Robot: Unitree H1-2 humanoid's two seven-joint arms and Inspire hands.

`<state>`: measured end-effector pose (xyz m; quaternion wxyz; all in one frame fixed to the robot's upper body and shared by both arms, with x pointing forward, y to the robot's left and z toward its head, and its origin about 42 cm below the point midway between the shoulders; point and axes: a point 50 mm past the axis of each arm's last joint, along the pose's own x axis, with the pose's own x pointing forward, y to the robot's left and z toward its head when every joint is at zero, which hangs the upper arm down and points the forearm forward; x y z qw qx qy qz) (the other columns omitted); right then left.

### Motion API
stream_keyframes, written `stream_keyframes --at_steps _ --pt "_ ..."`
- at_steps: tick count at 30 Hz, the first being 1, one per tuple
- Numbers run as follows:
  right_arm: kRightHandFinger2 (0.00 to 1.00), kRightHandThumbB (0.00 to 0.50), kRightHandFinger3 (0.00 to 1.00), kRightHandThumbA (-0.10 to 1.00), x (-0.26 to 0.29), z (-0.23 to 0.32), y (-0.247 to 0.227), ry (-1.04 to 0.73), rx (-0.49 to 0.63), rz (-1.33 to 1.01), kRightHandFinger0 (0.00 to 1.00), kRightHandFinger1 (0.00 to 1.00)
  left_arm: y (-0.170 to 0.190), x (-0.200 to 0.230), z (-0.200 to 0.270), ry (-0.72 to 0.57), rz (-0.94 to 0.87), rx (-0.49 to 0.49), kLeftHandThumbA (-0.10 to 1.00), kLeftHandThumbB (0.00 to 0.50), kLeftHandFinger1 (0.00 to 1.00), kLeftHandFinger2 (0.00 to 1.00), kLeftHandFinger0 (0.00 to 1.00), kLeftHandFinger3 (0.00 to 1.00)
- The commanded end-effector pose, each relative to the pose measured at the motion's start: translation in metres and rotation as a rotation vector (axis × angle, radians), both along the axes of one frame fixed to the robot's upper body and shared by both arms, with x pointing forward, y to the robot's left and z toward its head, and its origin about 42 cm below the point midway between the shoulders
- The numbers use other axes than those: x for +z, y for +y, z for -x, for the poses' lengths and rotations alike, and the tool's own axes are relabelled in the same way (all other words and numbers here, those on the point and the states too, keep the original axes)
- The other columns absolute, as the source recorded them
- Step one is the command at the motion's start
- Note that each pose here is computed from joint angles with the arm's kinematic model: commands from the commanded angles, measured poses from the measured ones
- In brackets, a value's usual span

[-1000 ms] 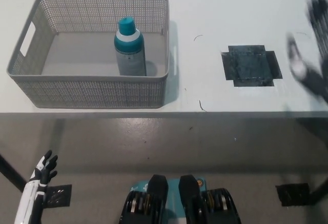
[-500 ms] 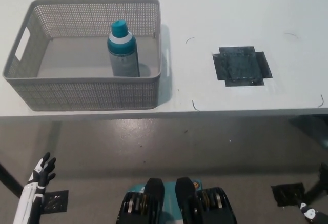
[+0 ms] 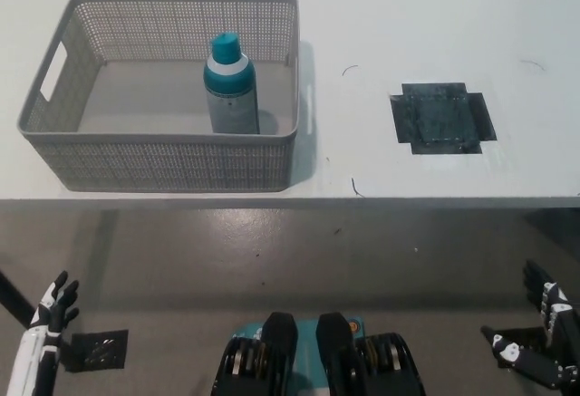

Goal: Use the right hand to pick up an air purifying spray and put it inside a container

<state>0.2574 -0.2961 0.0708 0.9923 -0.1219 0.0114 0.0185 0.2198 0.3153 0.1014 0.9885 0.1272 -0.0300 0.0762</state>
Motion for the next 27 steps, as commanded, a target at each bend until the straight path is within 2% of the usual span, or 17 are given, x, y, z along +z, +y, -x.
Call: stream_keyframes --at_steps 1,6,16,19,27 --pt "1.0 0.356 1.0 0.83 0.005 -0.005 -0.001 -0.049 0.052 0.064 1.0 1.0 0.004 0.007 0.005 -0.058 -0.028 0.007 1.0 0.369 1.0 1.0 1.0 1.0" --pt "1.0 0.335 1.0 0.82 0.007 -0.007 -0.008 -0.062 0.068 0.09 1.0 1.0 0.001 0.005 0.005 -0.052 -0.011 0.006 1.0 0.369 1.0 1.0 1.0 1.0" --pt "1.0 0.343 1.0 0.81 0.007 -0.005 -0.01 -0.065 0.081 0.097 1.0 1.0 0.001 0.004 0.007 -0.04 -0.014 -0.006 1.0 0.362 1.0 1.0 1.0 1.0" --pt "1.0 0.377 1.0 0.84 0.007 -0.005 -0.012 -0.06 0.096 0.113 1.0 1.0 0.001 0.004 0.007 -0.037 -0.02 -0.007 1.0 0.383 1.0 1.0 1.0 1.0" --pt "1.0 0.356 1.0 0.83 0.004 0.0 -0.019 -0.052 0.086 0.119 1.0 1.0 -0.001 0.001 0.012 -0.018 -0.02 -0.01 1.0 0.387 1.0 1.0 1.0 1.0"
